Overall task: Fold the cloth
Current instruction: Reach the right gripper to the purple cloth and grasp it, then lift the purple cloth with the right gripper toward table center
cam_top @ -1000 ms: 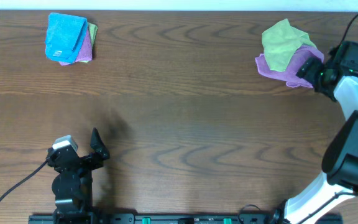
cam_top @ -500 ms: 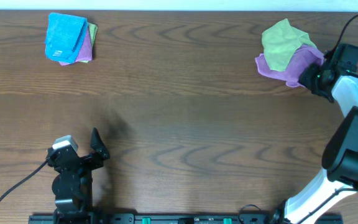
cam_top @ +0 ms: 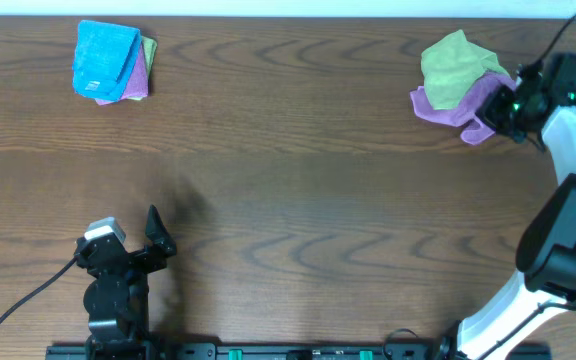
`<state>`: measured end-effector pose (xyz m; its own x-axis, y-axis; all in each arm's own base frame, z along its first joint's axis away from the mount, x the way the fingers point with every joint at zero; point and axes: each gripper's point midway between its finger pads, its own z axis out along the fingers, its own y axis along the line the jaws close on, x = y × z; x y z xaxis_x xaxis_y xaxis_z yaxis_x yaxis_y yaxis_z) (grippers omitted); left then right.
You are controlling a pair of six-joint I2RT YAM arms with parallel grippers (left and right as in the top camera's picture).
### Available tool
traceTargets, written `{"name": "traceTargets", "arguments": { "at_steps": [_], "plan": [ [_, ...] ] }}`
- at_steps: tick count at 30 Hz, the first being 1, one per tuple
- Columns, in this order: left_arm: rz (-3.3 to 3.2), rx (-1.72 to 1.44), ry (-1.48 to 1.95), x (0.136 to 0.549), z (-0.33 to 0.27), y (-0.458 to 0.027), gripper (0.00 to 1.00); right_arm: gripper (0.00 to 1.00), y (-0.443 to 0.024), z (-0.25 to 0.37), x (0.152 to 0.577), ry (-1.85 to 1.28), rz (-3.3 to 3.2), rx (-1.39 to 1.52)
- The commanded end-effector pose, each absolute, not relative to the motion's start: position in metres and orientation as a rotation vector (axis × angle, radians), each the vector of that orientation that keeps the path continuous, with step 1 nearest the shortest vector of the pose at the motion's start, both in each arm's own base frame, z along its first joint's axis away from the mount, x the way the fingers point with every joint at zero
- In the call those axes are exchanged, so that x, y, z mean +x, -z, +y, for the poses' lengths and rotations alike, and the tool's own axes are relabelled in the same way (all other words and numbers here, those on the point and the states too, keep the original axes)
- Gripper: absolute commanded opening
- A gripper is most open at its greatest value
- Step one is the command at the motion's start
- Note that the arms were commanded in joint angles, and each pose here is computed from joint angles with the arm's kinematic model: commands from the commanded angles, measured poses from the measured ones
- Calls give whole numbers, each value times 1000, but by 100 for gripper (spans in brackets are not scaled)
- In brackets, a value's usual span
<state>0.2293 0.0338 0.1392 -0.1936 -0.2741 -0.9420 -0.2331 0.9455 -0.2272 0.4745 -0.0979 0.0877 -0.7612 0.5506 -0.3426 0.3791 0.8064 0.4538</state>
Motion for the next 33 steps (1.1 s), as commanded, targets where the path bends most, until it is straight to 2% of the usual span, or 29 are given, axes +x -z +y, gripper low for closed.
{"name": "traceTargets", "arguments": {
  "at_steps": [1,7,13,20,24,29,30,31,33],
  "plan": [
    [1812,-376,11,228,36,-126,95,1,-142,-59,493,-557,2490,478],
    [1812,-376,11,228,36,-126,95,1,-209,-5,491,-413,2491,261],
    [1812,-376,11,228,36,-126,95,1,-248,68,462,-430,2500,57],
    [1812,-377,11,228,36,-126,95,1,-281,157,403,-496,2492,-271],
    [1812,-376,11,228,36,-126,96,1,-280,173,363,-513,2574,-350],
    [1812,-376,11,228,36,-126,95,1,-305,176,326,-467,2537,-419],
    [1812,-376,11,228,36,-126,95,4,-309,173,322,-428,2524,-433],
    [1812,-376,11,228,36,-126,95,16,-308,168,319,-375,2526,-452],
    [1812,-376,11,228,36,-126,96,25,-300,153,318,-261,2563,-449]
  ]
}}
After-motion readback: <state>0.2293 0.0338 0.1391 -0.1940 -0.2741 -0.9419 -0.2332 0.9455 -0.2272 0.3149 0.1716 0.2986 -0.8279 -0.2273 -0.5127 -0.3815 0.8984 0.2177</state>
